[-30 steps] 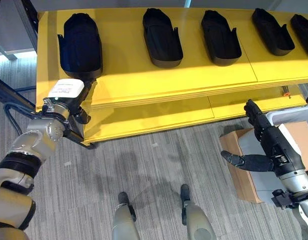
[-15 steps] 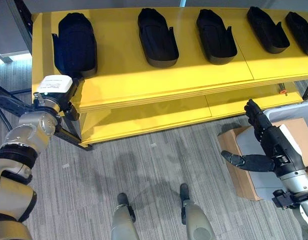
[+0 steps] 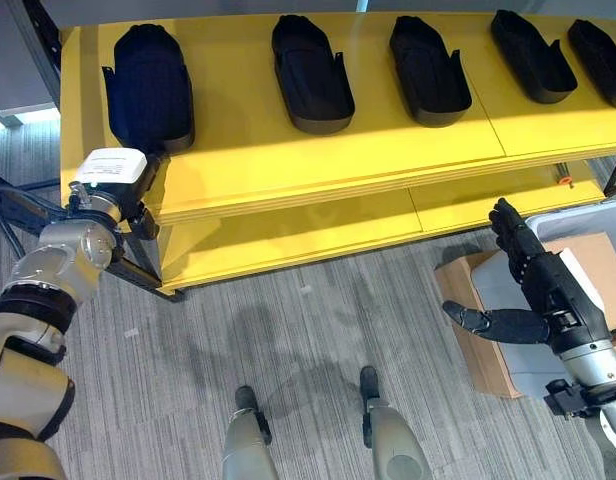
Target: Move parts from the plastic box to the shelf.
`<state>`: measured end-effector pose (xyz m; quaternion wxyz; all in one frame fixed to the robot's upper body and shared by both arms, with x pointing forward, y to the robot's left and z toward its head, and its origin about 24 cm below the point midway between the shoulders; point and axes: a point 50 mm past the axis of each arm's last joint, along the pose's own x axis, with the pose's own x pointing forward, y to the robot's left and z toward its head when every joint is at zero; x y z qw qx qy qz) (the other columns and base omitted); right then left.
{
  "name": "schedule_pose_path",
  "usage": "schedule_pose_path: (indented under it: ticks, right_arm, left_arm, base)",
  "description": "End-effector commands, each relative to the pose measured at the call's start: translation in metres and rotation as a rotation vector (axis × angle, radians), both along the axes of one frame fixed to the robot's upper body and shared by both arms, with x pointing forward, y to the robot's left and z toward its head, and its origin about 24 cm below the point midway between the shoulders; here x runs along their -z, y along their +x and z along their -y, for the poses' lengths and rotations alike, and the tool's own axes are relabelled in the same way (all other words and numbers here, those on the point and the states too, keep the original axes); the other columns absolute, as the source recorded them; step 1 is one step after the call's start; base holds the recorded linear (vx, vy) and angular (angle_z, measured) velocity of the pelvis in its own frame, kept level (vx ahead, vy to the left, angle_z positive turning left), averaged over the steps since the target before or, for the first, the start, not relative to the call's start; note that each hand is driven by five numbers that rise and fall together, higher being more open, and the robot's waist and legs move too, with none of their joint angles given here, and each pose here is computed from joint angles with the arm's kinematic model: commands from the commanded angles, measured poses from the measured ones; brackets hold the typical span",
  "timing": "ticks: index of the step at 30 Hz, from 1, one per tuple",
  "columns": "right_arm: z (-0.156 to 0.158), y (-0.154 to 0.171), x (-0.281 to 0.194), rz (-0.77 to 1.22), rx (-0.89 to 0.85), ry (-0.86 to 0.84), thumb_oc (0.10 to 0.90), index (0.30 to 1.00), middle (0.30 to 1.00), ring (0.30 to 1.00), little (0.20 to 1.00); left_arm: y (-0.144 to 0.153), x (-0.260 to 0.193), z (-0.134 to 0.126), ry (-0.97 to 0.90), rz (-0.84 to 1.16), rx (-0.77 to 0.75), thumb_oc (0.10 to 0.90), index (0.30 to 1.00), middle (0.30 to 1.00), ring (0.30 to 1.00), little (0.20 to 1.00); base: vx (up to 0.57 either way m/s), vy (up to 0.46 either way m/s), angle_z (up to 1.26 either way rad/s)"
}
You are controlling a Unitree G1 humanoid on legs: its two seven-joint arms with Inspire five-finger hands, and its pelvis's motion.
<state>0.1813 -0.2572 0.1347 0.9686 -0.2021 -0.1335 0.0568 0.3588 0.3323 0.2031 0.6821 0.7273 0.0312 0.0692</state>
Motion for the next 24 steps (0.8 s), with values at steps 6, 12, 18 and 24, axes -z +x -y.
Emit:
schedule_pose_path:
  ticks: [6, 12, 18, 24]
  right_arm:
    - [-0.005, -0.01, -0.056, 0.286, -0.066, -0.076, 0.9, 1.0, 1.0, 1.0, 1.0]
    - [-0.005, -0.01, -0.056, 0.288, -0.067, -0.074, 0.9, 1.0, 1.0, 1.0, 1.0]
    - [-0.004, -0.011, -0.054, 0.28, -0.062, -0.071, 0.9, 1.0, 1.0, 1.0, 1.0]
    - [-0.001, -0.014, -0.052, 0.281, -0.033, -0.062, 0.9, 1.0, 1.0, 1.0, 1.0]
  left_arm:
    - [0.01, -0.072, 0.015, -0.02, 0.283, 0.038, 0.9, 1.0, 1.0, 1.0, 1.0]
    - [0.011, -0.073, 0.018, -0.013, 0.285, 0.05, 0.9, 1.0, 1.0, 1.0, 1.0]
    - [0.008, -0.073, 0.017, -0.017, 0.288, 0.065, 0.9, 1.0, 1.0, 1.0, 1.0]
    - [-0.011, -0.073, 0.02, 0.002, 0.296, 0.163, 0.9, 1.0, 1.0, 1.0, 1.0]
  base:
    - [0.0, 0.0, 0.0]
    - [0.0, 0.0, 0.0]
    - [0.0, 0.0, 0.0]
    - [0.0, 0.0, 0.0]
